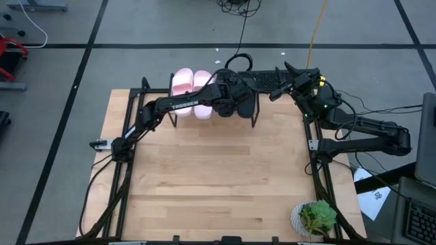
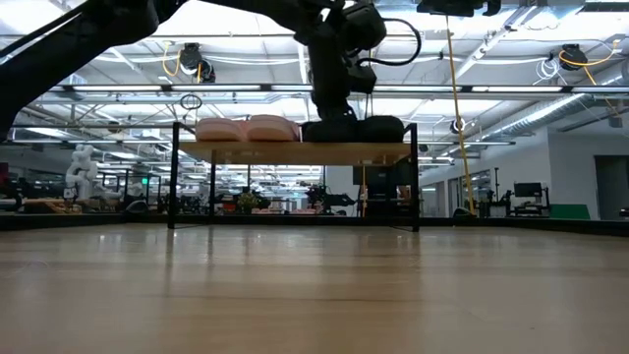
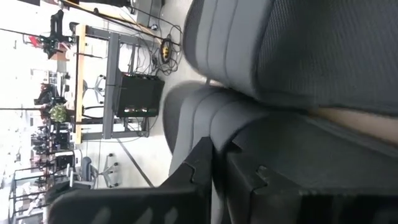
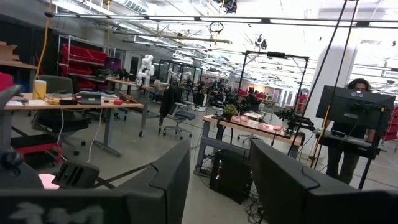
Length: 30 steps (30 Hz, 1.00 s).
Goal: Pick and place slides into the shelf
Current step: Put the black slide on the shelf
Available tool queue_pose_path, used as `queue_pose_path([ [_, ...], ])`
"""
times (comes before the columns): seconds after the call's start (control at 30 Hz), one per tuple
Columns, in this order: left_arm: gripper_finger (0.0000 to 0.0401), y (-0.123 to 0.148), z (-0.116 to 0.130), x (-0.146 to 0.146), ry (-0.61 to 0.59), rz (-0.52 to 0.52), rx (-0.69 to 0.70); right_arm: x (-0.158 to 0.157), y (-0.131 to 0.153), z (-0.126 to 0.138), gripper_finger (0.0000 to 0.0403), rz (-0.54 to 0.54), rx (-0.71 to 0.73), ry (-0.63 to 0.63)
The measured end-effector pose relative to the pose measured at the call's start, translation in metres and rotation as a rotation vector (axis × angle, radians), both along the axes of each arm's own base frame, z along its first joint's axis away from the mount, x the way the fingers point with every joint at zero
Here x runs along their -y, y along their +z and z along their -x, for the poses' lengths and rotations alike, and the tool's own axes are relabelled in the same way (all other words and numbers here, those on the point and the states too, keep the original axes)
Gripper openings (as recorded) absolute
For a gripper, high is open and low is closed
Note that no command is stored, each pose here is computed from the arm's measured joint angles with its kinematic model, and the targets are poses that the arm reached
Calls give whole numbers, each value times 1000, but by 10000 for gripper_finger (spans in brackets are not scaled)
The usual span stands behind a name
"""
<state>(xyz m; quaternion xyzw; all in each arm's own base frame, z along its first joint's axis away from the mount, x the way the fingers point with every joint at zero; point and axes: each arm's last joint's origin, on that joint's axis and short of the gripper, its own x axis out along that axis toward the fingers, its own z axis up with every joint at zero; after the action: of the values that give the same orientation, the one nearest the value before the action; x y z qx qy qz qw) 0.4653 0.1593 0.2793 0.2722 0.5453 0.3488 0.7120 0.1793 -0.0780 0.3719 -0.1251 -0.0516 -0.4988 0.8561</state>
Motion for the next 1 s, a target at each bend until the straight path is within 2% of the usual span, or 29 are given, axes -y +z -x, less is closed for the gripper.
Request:
queue_pose_path([
  [0.43, 81, 1, -4, -1, -19, -16, 18, 0, 0, 0, 155, 1, -1, 0],
  [1.0, 139, 2, -6, 6, -29, -28, 19, 0, 0, 0, 155, 1, -3, -1],
])
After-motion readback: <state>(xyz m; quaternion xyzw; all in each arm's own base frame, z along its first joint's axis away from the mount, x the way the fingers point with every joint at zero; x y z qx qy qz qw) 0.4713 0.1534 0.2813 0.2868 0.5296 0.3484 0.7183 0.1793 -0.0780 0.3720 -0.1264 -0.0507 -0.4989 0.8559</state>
